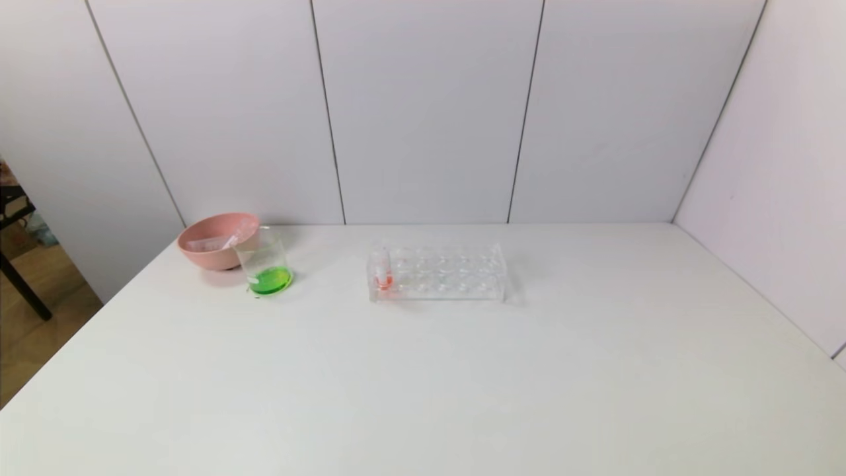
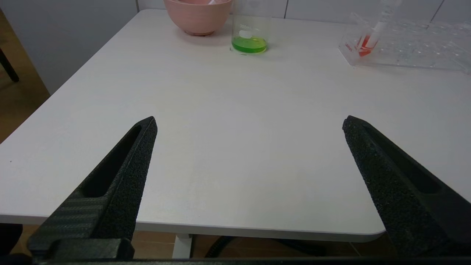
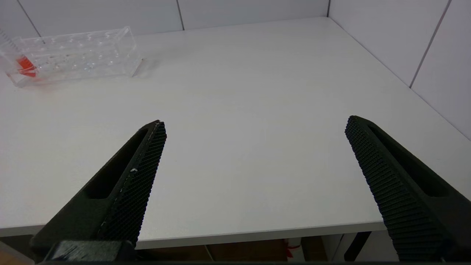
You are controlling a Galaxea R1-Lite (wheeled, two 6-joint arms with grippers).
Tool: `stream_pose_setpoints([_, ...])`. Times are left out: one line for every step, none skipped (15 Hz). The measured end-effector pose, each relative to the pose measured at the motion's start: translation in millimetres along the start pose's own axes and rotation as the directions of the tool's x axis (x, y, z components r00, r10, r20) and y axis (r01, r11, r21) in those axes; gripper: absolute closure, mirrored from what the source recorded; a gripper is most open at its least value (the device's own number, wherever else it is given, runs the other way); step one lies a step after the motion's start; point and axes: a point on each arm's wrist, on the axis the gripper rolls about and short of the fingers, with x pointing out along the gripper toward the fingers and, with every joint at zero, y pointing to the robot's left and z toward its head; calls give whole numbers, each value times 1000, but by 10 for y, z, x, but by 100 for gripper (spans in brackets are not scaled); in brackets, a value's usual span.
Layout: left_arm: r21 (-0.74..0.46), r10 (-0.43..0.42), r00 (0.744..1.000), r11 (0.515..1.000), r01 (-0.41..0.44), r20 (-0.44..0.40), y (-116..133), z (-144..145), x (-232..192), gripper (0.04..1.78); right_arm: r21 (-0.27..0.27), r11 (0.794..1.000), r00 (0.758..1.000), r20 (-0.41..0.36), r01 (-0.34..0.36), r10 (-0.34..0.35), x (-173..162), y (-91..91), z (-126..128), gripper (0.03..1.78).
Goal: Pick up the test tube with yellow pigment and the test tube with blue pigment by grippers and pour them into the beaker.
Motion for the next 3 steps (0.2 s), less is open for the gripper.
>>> stream_pose_setpoints([0,0,1000,1000,0,0,0,0,0,6,0,1000,1000,0,0,0,0,0,0,4])
stream_pose_setpoints([0,0,1000,1000,0,0,0,0,0,6,1,1000,1000,0,0,0,0,0,0,4])
stream_pose_setpoints([0,0,1000,1000,0,0,0,0,0,6,1,1000,1000,0,0,0,0,0,0,4])
